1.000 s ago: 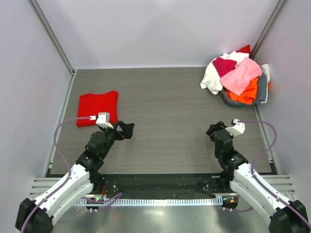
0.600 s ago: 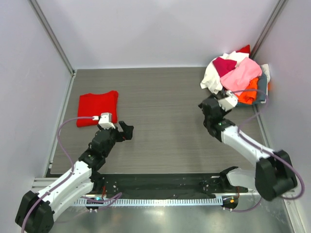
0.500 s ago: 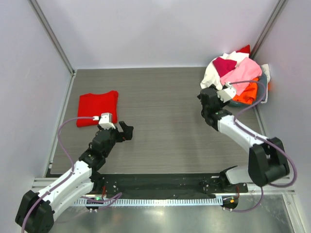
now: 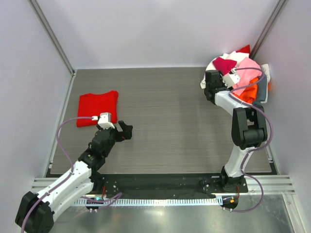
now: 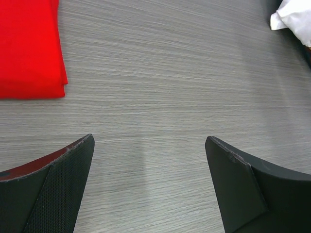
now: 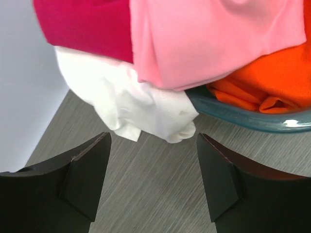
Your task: Fold and stack the t-shirts
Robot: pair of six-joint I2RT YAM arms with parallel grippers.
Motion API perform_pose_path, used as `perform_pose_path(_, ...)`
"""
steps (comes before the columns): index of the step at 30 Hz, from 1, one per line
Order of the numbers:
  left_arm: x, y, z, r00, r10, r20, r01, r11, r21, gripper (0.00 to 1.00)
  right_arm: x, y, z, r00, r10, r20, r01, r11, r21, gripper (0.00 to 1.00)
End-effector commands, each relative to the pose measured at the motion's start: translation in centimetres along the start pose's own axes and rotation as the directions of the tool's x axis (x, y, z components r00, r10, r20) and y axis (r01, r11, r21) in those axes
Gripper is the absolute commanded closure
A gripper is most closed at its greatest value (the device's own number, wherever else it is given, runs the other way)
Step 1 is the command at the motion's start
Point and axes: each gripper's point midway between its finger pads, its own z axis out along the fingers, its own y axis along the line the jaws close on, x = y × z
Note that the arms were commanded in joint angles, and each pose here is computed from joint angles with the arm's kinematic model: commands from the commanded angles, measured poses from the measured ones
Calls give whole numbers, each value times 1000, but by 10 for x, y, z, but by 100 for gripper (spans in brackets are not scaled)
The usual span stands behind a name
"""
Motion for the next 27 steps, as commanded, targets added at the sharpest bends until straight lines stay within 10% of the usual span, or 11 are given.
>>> perform_pose_path(1, -24, -5, 1, 998, -6, 66, 7, 1000, -7, 4, -4, -2, 15, 996, 83, 26, -84, 996, 38, 23)
perform_pose_path(9, -22, -3, 2, 998, -3, 64, 4, 1000, -19, 4, 3, -1, 63, 988, 145, 50, -146, 989, 18, 32)
perform_pose_path(14, -18, -2, 5, 999, 1, 42, 0, 1000, -27, 4, -8, 23, 71, 991, 127, 51, -123, 989, -76, 83)
perform_pose_path(17, -19, -2, 5, 999, 5, 42, -4, 1000, -31, 4, -29, 53, 56, 986, 166, 32, -158, 970, -183, 97)
perform_pose_path(27, -17, 2, 5, 999, 8, 39, -6, 999, -52, 4, -180, 110, -45, 920, 375, 112, -311, 875, -370, 99)
